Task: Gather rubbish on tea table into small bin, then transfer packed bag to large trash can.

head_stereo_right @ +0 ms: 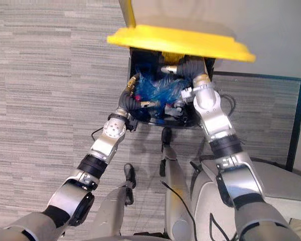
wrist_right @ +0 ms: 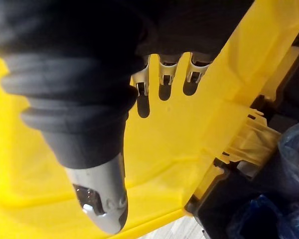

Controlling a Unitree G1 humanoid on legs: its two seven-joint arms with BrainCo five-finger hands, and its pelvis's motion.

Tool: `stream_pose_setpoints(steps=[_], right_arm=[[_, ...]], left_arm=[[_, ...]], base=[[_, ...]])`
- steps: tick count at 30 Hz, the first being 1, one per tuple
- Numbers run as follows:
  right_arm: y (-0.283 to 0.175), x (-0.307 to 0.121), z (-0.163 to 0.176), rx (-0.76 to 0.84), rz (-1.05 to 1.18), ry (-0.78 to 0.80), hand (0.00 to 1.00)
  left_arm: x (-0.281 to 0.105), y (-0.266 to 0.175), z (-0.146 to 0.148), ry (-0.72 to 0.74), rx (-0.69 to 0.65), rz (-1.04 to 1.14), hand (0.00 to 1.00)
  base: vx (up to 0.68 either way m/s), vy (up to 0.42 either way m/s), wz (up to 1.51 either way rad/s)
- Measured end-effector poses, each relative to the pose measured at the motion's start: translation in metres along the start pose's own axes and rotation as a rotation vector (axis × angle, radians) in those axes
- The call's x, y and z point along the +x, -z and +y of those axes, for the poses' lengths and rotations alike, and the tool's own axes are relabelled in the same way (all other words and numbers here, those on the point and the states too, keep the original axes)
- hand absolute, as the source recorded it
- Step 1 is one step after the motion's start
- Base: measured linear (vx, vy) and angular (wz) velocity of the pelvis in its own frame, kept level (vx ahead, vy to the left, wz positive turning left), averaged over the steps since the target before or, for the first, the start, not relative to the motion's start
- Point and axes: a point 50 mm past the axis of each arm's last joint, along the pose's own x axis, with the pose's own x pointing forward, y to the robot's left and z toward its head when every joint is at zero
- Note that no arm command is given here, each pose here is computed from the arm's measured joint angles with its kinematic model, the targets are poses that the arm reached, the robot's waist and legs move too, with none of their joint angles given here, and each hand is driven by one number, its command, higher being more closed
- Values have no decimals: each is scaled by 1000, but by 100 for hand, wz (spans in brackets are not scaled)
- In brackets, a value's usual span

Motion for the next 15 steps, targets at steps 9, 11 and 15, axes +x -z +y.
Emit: stream_pose_setpoints(steps=[9,11,15], right_arm=[[71,-56,-5,-2,270,-13,0],[85,-63,-2,5,334,-19,0],[112,-78,-2,-8,462,-52,0]], left_arm=[[-98,85,64,-181,-45,340,0],[-122,103,75,-210,-28,439,0],[-177,142,89,-266,-25,683,0]], base=[[57,-12,25],[22,-36,11],[-3,-3,-7]])
